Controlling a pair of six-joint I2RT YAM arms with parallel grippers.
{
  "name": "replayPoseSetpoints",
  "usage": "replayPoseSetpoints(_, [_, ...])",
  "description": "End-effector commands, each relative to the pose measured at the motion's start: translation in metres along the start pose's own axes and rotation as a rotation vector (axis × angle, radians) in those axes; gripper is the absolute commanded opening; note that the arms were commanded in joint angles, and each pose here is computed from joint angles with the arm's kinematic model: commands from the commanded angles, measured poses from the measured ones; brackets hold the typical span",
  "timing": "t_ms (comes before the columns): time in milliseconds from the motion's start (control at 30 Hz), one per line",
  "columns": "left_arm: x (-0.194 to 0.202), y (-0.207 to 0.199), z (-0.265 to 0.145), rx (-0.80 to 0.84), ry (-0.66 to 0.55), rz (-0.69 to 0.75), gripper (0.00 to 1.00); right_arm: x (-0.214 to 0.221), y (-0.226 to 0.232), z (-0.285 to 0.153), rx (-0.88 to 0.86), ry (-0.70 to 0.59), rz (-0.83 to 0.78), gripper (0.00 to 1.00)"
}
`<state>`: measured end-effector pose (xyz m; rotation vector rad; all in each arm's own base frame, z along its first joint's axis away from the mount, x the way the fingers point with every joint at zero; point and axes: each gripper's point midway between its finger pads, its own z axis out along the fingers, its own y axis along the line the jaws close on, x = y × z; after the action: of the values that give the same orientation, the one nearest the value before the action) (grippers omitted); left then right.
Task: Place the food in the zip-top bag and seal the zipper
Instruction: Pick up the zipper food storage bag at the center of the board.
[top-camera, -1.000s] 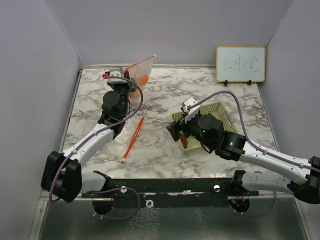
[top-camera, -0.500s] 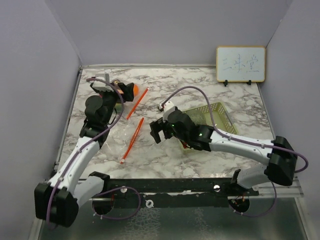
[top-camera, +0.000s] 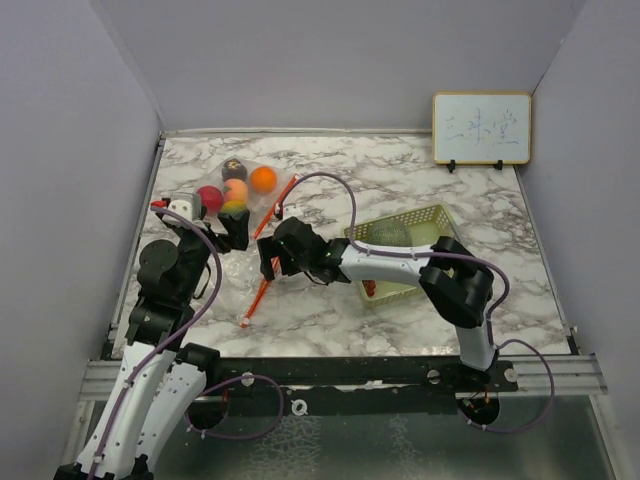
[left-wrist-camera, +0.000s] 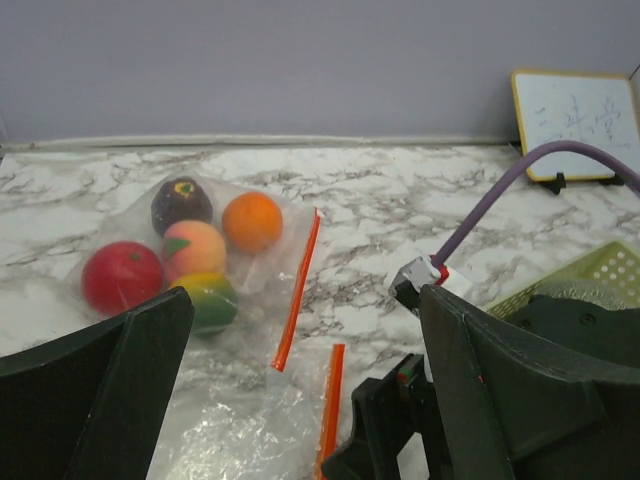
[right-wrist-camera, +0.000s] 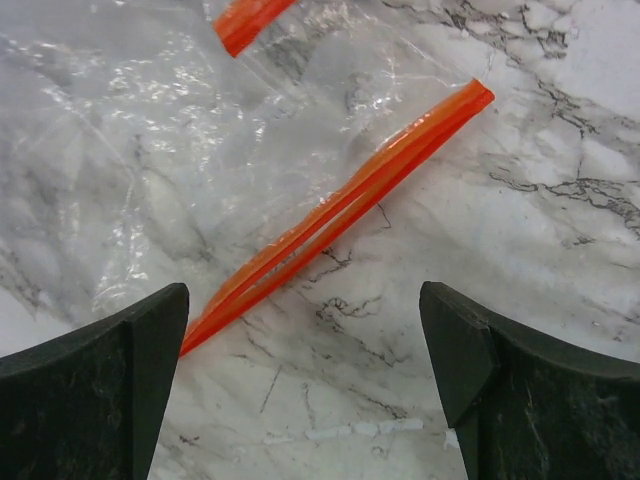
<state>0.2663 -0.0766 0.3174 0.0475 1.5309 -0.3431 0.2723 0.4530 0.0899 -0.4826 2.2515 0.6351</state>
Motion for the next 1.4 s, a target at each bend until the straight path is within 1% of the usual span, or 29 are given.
replayPoseSetpoints(0, [0.026,-0.002,-0.007,0.038,0.092,0.050,0.98,-0.004,-0.006,0.028,0.028,-0.012,0.128,0.97])
replayPoseSetpoints(100, [0.028,-0.006,-0.011,0.064,0.103,0.067,0.97,-0.004,-0.008,0.042,0.028,-0.008,0.142,0.96])
replayPoseSetpoints(267, [0.030,-0.008,-0.014,0.082,0.096,0.074,0.96,-0.013,-0.003,0.053,0.000,-0.058,0.139,0.93])
replayPoseSetpoints(367, [0.035,-0.010,-0.014,0.095,0.105,0.067,0.94,-0.010,-0.007,0.064,0.014,-0.050,0.143,0.91])
replayPoseSetpoints(433, [0.038,-0.012,-0.015,0.109,0.113,0.063,0.94,-0.007,-0.009,0.072,0.012,-0.046,0.153,0.87])
replayPoseSetpoints(500, [0.042,-0.014,-0.015,0.125,0.121,0.061,0.93,-0.002,-0.010,0.077,0.012,-0.042,0.164,0.79])
replayPoseSetpoints(533, [0.044,-0.015,-0.016,0.132,0.125,0.060,0.93,-0.001,-0.012,0.079,0.016,-0.039,0.167,0.75])
replayPoseSetpoints(567, [0.045,-0.017,-0.016,0.141,0.126,0.059,0.93,0.001,-0.013,0.081,0.024,-0.037,0.168,0.68])
replayPoseSetpoints(600, [0.046,-0.018,-0.016,0.149,0.129,0.058,0.93,0.002,-0.014,0.081,0.032,-0.038,0.172,0.59])
replayPoseSetpoints(633, [0.046,-0.019,-0.017,0.155,0.129,0.056,0.93,0.002,-0.016,0.081,0.040,-0.040,0.176,0.46])
replayPoseSetpoints(700, [0.046,-0.021,-0.018,0.163,0.129,0.054,0.92,0.000,-0.021,0.075,0.058,-0.056,0.187,0.14])
replayPoseSetpoints(733, [0.046,-0.022,-0.018,0.167,0.131,0.053,0.91,-0.003,-0.023,0.070,0.064,-0.070,0.189,0.04])
replayPoseSetpoints(800, [0.046,-0.024,-0.019,0.178,0.135,0.048,0.87,-0.012,-0.027,0.057,0.080,-0.106,0.187,0.02])
replayPoseSetpoints(833, [0.047,-0.026,-0.020,0.190,0.139,0.046,0.82,-0.022,-0.028,0.046,0.085,-0.135,0.188,0.02])
replayPoseSetpoints(933, [0.049,-0.035,-0.023,0.240,0.154,0.033,0.59,-0.040,-0.035,0.016,0.112,-0.199,0.181,0.02])
replayPoseSetpoints(1000, [0.051,-0.045,-0.027,0.301,0.163,0.019,0.49,-0.052,-0.040,-0.005,0.126,-0.240,0.177,0.02])
replayPoseSetpoints(1067, [0.055,-0.057,-0.031,0.370,0.176,0.000,0.48,-0.065,-0.042,-0.027,0.133,-0.279,0.174,0.02])
replayPoseSetpoints(1100, [0.057,-0.063,-0.033,0.406,0.183,-0.013,0.50,-0.071,-0.042,-0.037,0.131,-0.297,0.171,0.02])
replayPoseSetpoints(1233, [0.065,-0.082,-0.041,0.520,0.203,-0.066,0.64,-0.095,-0.036,-0.075,0.087,-0.360,0.167,0.02])
replayPoseSetpoints(1367, [0.070,-0.094,-0.044,0.595,0.209,-0.128,0.68,-0.113,-0.025,-0.102,0.025,-0.402,0.180,0.02])
